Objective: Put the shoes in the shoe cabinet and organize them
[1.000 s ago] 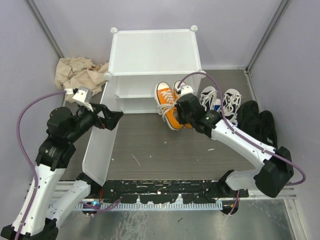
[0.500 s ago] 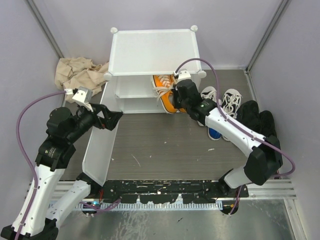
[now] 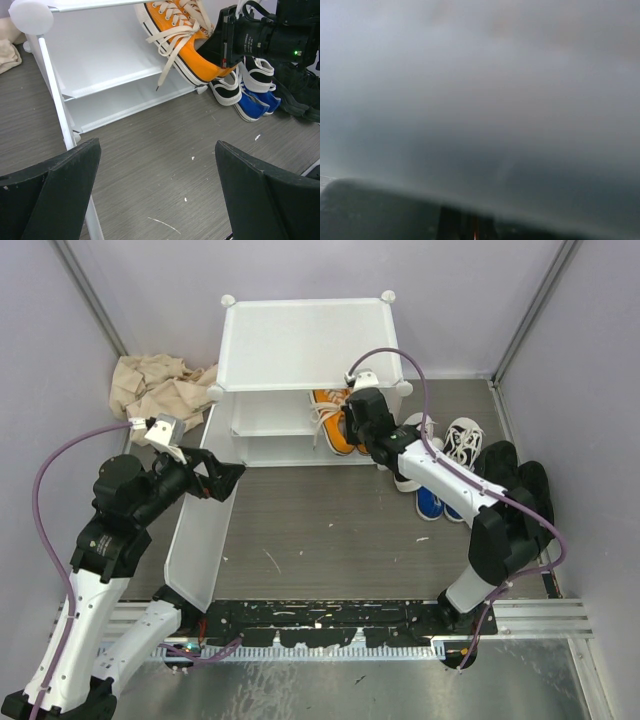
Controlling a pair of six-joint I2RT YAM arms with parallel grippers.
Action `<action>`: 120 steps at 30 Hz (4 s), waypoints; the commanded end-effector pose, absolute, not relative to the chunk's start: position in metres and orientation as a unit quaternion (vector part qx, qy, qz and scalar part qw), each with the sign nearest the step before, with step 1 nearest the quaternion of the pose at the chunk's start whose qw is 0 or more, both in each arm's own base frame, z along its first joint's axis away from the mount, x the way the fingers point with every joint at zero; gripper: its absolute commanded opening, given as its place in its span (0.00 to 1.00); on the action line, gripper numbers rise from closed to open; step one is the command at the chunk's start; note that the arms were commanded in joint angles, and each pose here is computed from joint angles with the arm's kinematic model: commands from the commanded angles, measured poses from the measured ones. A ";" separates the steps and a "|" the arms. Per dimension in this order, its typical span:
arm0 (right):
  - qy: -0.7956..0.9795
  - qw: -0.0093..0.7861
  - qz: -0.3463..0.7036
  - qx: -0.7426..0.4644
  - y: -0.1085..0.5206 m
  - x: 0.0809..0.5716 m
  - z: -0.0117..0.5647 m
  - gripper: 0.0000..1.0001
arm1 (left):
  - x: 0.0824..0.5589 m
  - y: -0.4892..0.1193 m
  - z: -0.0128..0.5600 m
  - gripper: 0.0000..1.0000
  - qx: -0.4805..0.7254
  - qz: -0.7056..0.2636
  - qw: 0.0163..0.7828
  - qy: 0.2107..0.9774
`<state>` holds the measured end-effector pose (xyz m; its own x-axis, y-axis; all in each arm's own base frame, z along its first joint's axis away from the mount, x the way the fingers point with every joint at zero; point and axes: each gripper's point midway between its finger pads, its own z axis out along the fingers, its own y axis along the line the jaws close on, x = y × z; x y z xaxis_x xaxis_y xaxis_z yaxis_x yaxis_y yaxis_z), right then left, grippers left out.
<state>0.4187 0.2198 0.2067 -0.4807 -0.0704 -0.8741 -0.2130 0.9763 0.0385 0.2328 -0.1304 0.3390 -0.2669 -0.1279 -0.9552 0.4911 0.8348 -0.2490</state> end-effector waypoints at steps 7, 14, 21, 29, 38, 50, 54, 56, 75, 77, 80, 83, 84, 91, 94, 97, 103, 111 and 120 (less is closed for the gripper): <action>0.749 0.650 0.125 -0.034 0.226 0.456 0.330 0.41 | 0.228 -0.124 0.316 0.98 0.110 -0.245 0.557 0.786; 0.737 0.657 0.149 -0.050 0.230 0.446 0.347 0.57 | 0.229 -0.125 0.314 0.98 0.110 -0.243 0.555 0.788; 0.729 0.661 0.169 -0.054 0.220 0.418 0.363 0.84 | 0.231 -0.124 0.309 0.98 0.113 -0.240 0.552 0.790; 0.715 0.668 0.195 -0.066 0.209 0.383 0.368 1.00 | 0.234 -0.124 0.304 0.98 0.114 -0.234 0.550 0.794; 0.757 0.629 0.160 -0.071 0.196 0.372 0.327 0.99 | 0.237 -0.121 0.298 0.98 0.113 -0.224 0.550 0.797; 0.786 0.603 0.113 -0.072 0.189 0.383 0.280 0.75 | 0.240 -0.120 0.291 0.98 0.111 -0.219 0.544 0.803; 0.794 0.596 0.097 -0.067 0.188 0.390 0.269 0.65 | 0.240 -0.120 0.290 0.98 0.111 -0.217 0.543 0.804; 0.797 0.594 0.091 -0.063 0.187 0.392 0.264 0.64 | 0.240 -0.120 0.289 0.98 0.110 -0.216 0.542 0.804; 0.779 0.627 -0.010 -0.015 0.157 0.418 0.255 0.01 | 0.240 -0.120 0.286 0.98 0.111 -0.216 0.540 0.806; 0.764 0.645 -0.012 -0.004 0.154 0.421 0.269 0.01 | 0.240 -0.120 0.285 0.98 0.111 -0.215 0.540 0.806; 0.746 0.666 -0.009 0.002 0.152 0.422 0.289 0.01 | 0.241 -0.119 0.285 0.98 0.111 -0.213 0.540 0.807; 0.737 0.676 -0.009 -0.002 0.155 0.427 0.299 0.01 | 0.241 -0.119 0.284 0.98 0.110 -0.212 0.539 0.808; 0.736 0.677 -0.012 -0.004 0.156 0.430 0.299 0.01 | 0.242 -0.119 0.284 0.98 0.110 -0.213 0.539 0.808; 0.733 0.680 -0.030 -0.006 0.157 0.456 0.284 0.01 | 0.242 -0.119 0.281 0.98 0.111 -0.211 0.536 0.810; 0.726 0.687 -0.031 -0.004 0.158 0.462 0.282 0.01 | 0.242 -0.119 0.281 0.98 0.111 -0.212 0.535 0.810; 0.726 0.687 -0.033 -0.001 0.157 0.468 0.284 0.01 | 0.242 -0.120 0.278 0.98 0.111 -0.212 0.532 0.812; 0.718 0.696 -0.015 -0.003 0.162 0.472 0.296 0.01 | 0.242 -0.119 0.276 0.98 0.112 -0.209 0.531 0.813; 0.700 0.714 -0.019 0.005 0.160 0.478 0.303 0.01 | 0.244 -0.119 0.271 0.98 0.111 -0.206 0.525 0.818; 0.691 0.721 -0.045 0.003 0.150 0.493 0.286 0.01 | 0.246 -0.119 0.267 0.98 0.111 -0.203 0.520 0.822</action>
<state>0.4772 0.1627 0.2279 -0.1539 -0.1354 -0.9788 -0.0095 0.9907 -0.1356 0.2511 -0.1281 0.3345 -0.2095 -0.0811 -0.9744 0.4855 0.8564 -0.1757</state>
